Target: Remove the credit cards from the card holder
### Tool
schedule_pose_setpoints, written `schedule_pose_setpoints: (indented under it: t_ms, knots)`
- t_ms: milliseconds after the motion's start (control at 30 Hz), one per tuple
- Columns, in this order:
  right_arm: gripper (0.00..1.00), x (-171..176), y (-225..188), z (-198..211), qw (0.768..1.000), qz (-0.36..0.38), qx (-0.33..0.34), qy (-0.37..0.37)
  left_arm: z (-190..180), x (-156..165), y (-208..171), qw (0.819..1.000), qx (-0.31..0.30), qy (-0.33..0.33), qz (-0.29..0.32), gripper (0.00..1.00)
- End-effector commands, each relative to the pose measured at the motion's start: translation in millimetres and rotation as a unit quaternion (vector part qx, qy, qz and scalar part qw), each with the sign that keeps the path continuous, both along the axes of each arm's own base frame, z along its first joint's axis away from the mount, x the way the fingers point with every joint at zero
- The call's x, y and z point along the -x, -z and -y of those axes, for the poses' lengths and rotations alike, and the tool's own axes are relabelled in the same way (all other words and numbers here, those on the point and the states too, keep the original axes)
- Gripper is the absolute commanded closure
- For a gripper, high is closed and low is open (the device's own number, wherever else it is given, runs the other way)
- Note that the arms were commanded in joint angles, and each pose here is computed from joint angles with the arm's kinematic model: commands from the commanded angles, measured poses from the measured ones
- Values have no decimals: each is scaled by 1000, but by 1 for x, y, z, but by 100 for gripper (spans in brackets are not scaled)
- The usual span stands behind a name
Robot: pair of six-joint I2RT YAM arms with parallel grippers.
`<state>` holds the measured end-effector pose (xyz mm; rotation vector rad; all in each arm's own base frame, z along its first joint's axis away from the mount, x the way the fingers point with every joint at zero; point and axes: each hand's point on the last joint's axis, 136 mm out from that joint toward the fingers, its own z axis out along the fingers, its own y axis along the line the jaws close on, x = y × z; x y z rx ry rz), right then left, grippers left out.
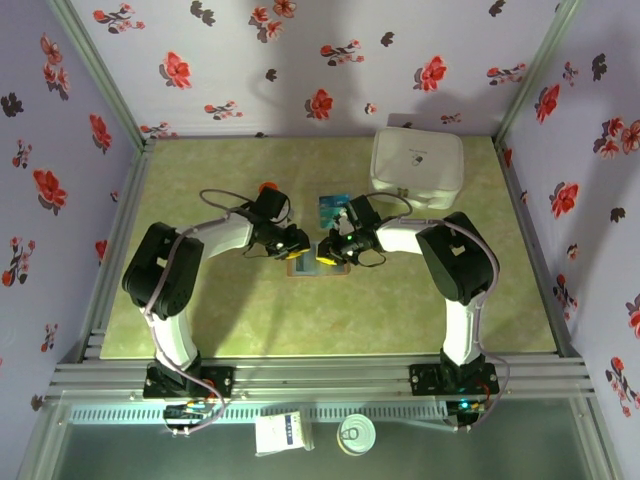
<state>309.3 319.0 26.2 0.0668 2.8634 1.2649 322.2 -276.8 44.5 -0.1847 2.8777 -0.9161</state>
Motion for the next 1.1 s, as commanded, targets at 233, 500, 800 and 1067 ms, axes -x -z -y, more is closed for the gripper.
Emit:
schedule_pose_setpoints:
  t_ms: [233, 500, 800, 1067]
  knots:
    - [83, 1, -6, 2, 1000, -8, -10, 12, 8, 7, 10, 1000, 16, 4, -21, 78]
    - [76, -6, -42, 3, 999, 32, -20, 22, 12, 5, -6, 999, 33, 3, -10, 81]
    - [73, -11, -87, 40, 992, 102, 44, 59, 31, 7, -27, 999, 43, 25, 4, 75]
    - [71, -13, -111, 83, 982, 138, 70, 111, 63, 7, -20, 998, 43, 51, -3, 58]
